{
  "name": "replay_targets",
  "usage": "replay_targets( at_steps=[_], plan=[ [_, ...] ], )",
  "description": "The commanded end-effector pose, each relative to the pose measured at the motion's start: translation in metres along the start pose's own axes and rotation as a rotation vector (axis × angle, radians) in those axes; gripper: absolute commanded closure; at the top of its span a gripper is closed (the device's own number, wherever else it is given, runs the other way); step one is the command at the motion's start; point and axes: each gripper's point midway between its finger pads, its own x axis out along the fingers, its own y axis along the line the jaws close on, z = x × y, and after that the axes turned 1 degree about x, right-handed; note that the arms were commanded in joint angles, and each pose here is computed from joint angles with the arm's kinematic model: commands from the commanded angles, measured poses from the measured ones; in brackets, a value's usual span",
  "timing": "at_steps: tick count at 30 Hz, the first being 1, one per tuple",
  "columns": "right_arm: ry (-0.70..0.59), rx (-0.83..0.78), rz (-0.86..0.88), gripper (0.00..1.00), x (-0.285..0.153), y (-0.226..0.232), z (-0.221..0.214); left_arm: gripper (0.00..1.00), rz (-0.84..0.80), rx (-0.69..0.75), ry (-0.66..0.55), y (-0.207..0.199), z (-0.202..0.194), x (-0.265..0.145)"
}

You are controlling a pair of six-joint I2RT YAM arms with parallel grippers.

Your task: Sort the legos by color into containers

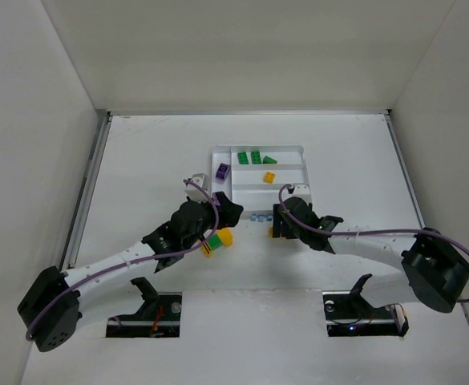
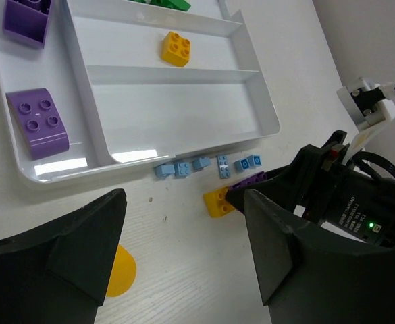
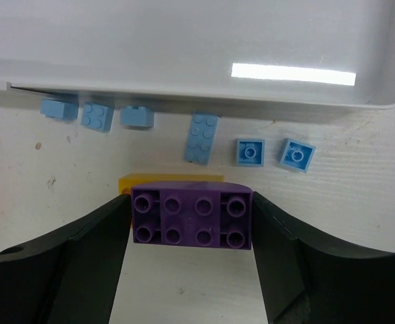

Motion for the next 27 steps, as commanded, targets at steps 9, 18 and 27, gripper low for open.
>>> replay_targets(
  at_steps=[9, 18, 27],
  plan=[
    [-0.053, 0.044, 0.066, 0.42, -0.006, 0.011, 0.020, 0.32, -0.080, -0.009, -0.039, -0.020, 0.008, 0.002],
    [-0.149, 0.209, 0.309, 0.45, -0.050, 0.033, 0.066, 0.29, -0.169, -0.011, -0.090, -0.039, 0.018, -0.004],
    [-0.152, 0.423, 0.693, 0.47, -0.088, 0.076, 0.110, 0.29, -0.310, 0.106, -0.132, -0.070, 0.021, -0.020]
  ],
)
